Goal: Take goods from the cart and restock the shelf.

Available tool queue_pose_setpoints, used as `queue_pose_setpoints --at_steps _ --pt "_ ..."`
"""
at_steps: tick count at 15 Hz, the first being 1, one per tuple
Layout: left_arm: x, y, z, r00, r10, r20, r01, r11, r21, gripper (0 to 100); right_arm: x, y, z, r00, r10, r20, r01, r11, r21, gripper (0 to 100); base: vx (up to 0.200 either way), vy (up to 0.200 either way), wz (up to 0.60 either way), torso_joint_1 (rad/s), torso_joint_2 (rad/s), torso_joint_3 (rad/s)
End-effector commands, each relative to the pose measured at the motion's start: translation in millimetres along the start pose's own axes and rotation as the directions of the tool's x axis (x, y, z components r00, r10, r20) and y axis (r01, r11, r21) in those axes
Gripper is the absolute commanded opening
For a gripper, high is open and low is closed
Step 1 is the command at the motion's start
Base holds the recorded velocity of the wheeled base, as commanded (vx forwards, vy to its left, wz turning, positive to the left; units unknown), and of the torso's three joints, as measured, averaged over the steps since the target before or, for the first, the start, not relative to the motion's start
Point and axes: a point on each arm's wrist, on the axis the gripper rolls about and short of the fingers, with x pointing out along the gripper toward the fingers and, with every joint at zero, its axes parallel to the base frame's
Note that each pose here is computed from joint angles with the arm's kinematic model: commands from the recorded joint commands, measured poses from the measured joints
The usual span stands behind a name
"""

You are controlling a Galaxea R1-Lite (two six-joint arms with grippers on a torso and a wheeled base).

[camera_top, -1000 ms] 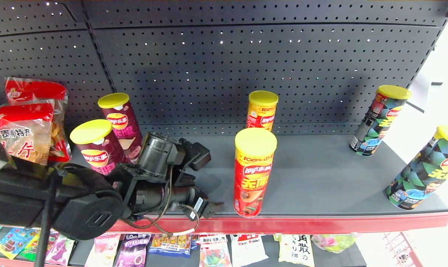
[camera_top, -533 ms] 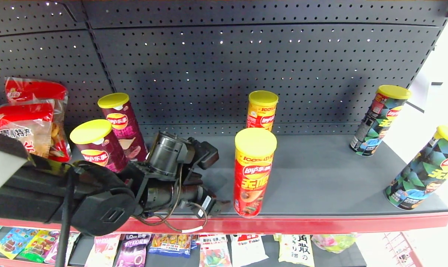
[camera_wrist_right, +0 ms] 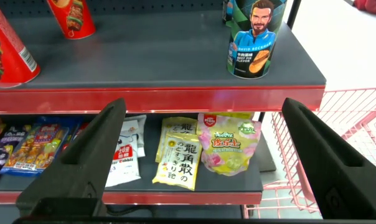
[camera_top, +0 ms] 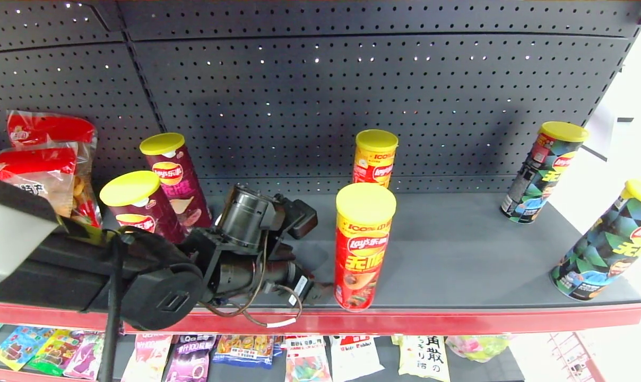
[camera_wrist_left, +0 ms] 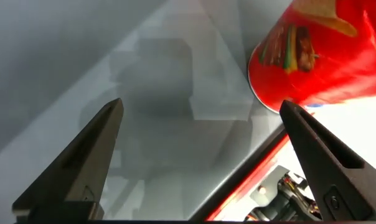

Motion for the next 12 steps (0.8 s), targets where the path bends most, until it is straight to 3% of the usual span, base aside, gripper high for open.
queue_pose_setpoints --at_steps 1,12 --pt "3.0 0.3 1.1 1.0 0.0 0.001 0.0 1.0 0.007 100 0.0 0.0 0.1 1.0 0.001 0.0 -0.001 1.0 -0.001 100 0.0 0.0 0.0 0.0 0.0 0.0" --pt "15.6 -2.4 9.3 1.0 -0.008 0.014 0.008 1.0 0.02 100 0.0 0.0 0.1 1.0 0.001 0.0 -0.001 1.0 0.001 100 0.0 0.0 0.0 0.0 0.0 0.0"
